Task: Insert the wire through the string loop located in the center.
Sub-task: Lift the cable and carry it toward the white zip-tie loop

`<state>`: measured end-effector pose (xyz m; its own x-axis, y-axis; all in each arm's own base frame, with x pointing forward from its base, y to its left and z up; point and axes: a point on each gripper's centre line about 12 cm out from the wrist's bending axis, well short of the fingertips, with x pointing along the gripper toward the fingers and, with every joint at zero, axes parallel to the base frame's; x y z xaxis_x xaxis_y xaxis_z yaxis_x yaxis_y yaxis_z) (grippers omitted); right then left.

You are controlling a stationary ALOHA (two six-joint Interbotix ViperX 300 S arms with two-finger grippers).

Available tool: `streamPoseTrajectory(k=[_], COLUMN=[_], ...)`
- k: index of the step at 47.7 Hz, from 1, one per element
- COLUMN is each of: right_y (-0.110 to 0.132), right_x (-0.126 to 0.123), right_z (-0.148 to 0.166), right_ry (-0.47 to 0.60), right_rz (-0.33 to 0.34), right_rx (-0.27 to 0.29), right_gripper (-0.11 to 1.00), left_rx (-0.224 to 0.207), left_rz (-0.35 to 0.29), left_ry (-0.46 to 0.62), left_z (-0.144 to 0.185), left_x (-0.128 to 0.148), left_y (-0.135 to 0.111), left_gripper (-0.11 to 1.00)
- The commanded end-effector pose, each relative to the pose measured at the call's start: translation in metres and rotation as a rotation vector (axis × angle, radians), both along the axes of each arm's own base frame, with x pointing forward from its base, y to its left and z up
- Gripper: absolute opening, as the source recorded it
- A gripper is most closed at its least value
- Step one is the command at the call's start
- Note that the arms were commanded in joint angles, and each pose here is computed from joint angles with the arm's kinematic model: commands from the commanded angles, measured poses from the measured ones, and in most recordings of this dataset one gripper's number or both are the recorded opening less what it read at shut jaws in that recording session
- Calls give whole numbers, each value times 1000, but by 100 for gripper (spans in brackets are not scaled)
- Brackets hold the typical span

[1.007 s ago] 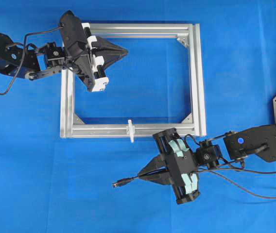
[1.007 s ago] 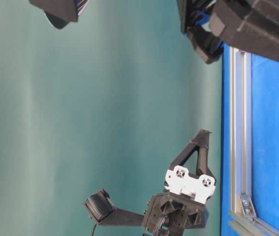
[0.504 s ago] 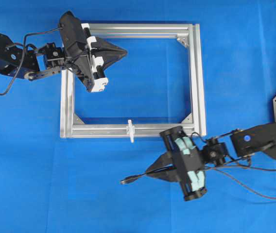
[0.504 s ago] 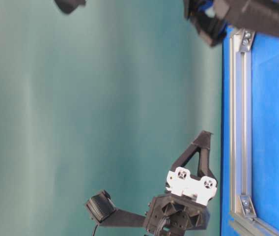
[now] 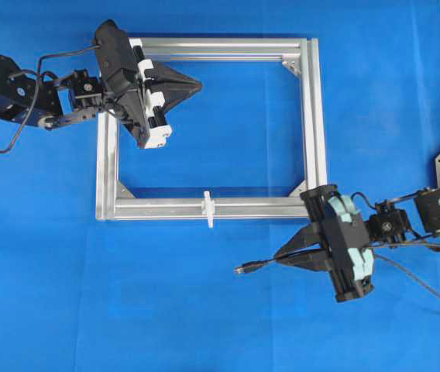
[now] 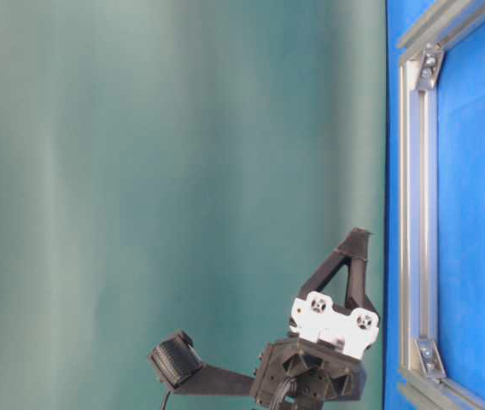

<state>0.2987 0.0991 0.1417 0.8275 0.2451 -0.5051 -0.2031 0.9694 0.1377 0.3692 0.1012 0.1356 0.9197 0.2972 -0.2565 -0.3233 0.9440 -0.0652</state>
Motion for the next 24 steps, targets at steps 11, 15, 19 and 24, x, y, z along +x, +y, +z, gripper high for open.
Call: streamPoseTrajectory(k=[11,15,19,24], right_y=[-8,-17,-29,-43], right_x=[10,14,18,21], right_z=[10,10,9,7], right_ry=[-39,-39,-38,-31], right_rz=[-38,-69,-106,-152], right_rx=[15,14,13,10], right_gripper=[-1,-1,-1,-1], left_rx=[15,15,15,15], left_rz=[-7,-6,-6,-6], left_ry=[-45,-44,-44,-44], left_z=[16,15,15,15], left_x=[2,2,2,2], left_y=[-1,-1,-1,-1], left_gripper=[0,0,0,0])
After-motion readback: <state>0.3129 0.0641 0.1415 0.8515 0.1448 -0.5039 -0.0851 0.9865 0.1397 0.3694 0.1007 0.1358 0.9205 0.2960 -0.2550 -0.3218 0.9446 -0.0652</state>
